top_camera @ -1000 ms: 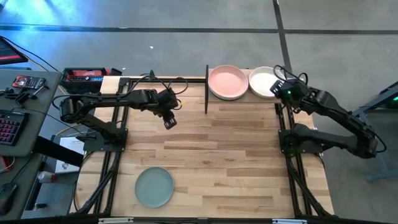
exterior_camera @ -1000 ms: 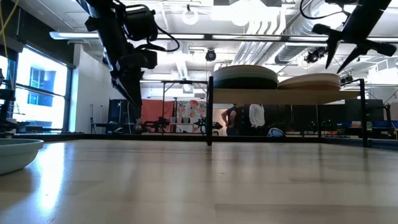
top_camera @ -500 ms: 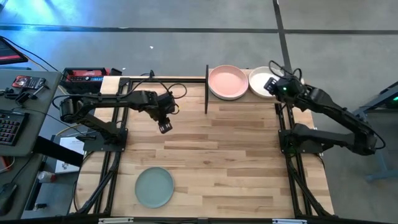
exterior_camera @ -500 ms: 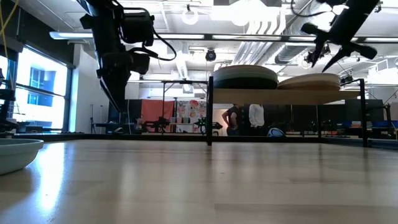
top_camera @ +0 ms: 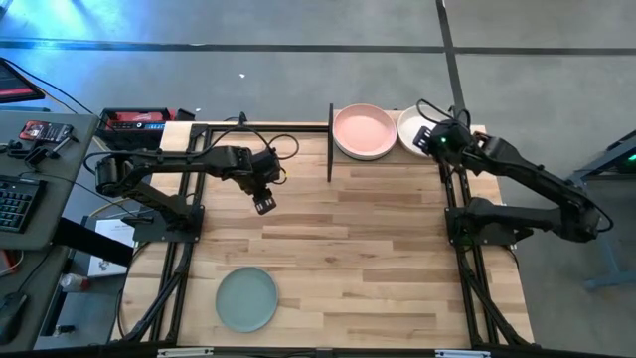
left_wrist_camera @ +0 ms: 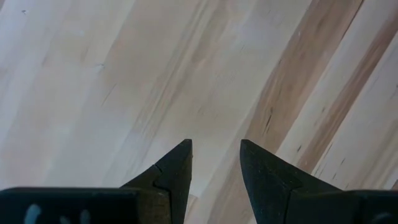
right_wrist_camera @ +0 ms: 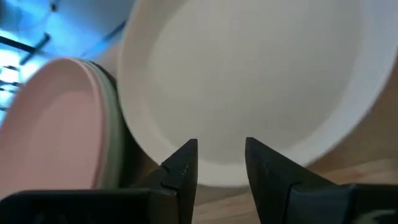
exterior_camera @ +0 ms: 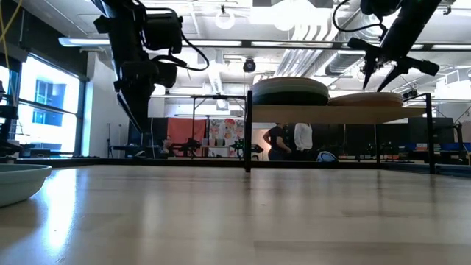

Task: Place and stack plates onto a shelf
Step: Stack the light blue plate on top of the white plate on the shelf

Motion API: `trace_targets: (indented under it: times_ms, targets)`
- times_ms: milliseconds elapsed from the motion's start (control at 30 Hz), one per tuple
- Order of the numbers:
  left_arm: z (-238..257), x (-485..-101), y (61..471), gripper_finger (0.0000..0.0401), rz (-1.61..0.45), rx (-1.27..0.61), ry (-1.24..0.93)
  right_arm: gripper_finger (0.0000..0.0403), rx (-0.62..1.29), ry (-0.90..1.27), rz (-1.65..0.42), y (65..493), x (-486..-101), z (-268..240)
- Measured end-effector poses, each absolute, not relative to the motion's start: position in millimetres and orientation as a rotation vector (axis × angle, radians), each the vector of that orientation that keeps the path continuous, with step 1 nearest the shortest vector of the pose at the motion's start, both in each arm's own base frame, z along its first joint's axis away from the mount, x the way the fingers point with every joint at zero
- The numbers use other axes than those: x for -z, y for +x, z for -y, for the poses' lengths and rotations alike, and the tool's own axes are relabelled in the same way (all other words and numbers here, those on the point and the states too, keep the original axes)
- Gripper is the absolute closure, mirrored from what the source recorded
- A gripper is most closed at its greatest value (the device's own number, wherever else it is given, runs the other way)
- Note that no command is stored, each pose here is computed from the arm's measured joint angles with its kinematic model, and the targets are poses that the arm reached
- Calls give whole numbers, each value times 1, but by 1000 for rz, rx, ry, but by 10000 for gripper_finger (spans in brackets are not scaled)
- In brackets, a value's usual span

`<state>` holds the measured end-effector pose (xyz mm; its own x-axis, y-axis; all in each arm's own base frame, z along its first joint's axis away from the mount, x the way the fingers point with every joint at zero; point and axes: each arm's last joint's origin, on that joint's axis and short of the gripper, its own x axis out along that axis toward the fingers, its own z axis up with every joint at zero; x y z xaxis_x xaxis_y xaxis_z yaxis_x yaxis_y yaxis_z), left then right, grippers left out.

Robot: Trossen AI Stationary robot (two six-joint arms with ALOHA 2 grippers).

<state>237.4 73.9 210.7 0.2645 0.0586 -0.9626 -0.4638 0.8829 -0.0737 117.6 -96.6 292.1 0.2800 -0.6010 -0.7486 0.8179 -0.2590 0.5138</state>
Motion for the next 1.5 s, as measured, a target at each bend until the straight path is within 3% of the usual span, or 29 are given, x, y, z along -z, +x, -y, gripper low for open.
trace_targets:
  times_ms: [200, 667, 1000, 1500]
  targets:
    - [-73, -211, 237, 276, -1265, -372, -387, 289, 1303, 1205, -152, 116, -301, 96]
    - [-22, -209, 238, 276, -1389, -230, -318, 289, 764, 1215, -82, 150, -327, 68]
    - [30, -208, 236, 276, -1414, -159, -289, 289, 634, 1254, -172, 184, -319, 19]
    - [100, -209, 218, 276, -1421, 86, -78, 289, 505, 1251, -290, 233, -294, -36]
